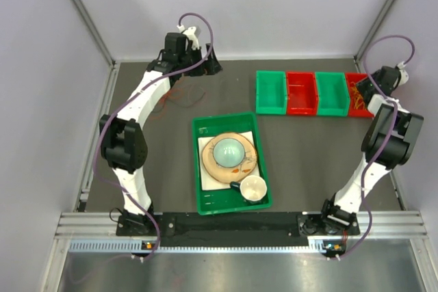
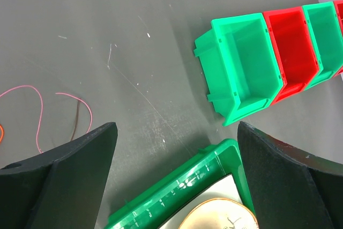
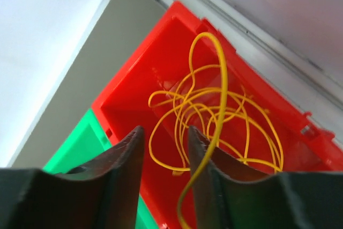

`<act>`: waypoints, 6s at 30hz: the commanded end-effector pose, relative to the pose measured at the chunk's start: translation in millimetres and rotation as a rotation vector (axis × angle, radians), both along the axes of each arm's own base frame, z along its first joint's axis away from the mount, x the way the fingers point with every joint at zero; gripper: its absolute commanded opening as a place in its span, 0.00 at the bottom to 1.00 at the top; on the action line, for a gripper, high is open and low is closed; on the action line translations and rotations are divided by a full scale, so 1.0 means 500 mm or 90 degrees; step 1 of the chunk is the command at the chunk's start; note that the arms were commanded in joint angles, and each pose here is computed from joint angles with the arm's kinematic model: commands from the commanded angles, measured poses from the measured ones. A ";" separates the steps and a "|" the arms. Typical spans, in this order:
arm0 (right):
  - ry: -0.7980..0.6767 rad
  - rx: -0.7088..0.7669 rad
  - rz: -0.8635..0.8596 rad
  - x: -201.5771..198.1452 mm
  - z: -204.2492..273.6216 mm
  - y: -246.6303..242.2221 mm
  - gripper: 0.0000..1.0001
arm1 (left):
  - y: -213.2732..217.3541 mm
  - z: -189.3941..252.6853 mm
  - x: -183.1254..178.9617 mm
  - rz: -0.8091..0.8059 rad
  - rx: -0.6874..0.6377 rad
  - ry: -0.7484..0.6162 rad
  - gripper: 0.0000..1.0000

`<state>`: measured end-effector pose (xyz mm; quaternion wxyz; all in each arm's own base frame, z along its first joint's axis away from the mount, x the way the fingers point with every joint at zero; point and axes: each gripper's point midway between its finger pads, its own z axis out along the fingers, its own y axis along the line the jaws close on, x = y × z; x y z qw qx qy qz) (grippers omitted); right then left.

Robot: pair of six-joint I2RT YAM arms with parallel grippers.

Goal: Untangle the cables

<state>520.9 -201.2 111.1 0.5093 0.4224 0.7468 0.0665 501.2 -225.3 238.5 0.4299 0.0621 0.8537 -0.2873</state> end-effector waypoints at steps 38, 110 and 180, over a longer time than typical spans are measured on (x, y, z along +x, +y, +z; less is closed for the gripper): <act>-0.099 -0.115 0.325 -0.134 0.366 0.460 0.68 | 0.277 -0.013 -0.014 0.384 0.245 -0.045 0.99; -0.540 -0.186 0.741 -0.160 0.280 1.321 0.67 | -0.003 0.764 -0.221 -0.108 -0.351 -0.408 0.00; -0.454 -0.113 0.771 -0.068 0.690 1.198 0.00 | 0.095 0.161 -0.073 -0.155 -0.225 -0.135 0.31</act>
